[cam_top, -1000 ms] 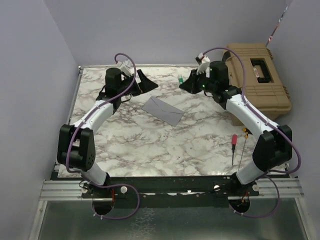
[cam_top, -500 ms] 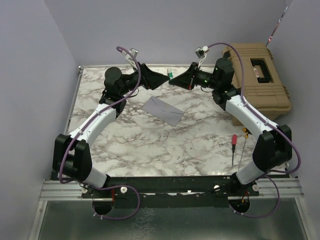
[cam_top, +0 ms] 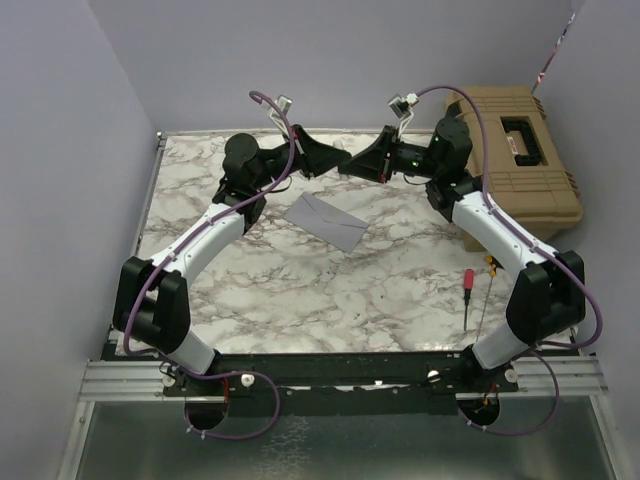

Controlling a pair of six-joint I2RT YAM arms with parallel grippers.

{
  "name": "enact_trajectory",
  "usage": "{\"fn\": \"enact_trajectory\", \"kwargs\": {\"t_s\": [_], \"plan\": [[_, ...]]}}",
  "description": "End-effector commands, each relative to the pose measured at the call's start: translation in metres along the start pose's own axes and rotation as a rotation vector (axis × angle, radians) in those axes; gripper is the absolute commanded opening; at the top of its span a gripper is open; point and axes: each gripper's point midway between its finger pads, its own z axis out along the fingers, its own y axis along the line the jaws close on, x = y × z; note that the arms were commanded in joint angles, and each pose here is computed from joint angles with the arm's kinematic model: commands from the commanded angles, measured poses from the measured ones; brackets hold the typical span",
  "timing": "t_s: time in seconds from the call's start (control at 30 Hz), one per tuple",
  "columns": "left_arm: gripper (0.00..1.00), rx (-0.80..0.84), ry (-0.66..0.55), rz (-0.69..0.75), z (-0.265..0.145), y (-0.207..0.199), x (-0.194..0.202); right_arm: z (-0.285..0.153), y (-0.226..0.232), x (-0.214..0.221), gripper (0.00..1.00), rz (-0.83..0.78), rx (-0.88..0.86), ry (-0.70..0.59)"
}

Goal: Place the letter into the envelope and seal it

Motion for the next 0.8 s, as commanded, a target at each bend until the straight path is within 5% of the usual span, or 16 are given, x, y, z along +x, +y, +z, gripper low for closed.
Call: {"fn": "enact_trajectory", "kwargs": {"t_s": [0.0,0.1,0.23,0.77], "plan": [[0.0,0.04,-0.023,0.014,0.006,-0.011,-0.01,-0.002,0.023,0.002,0.06,-0.032,-0.089,0.028],[0.0,0.038,-0.03,0.01,0.005,-0.011,-0.009,-0.001,0.022,0.001,0.12,-0.027,-0.082,0.024],[0.0,0.046,-0.072,0.04,0.005,-0.021,-0.022,-0.001,0.01,0.002,0.48,0.038,-0.01,-0.001],[0.0,0.123,-0.173,0.076,0.0,-0.069,-0.062,-0.009,0.061,-0.023,0.47,0.069,-0.278,-0.166]]}}
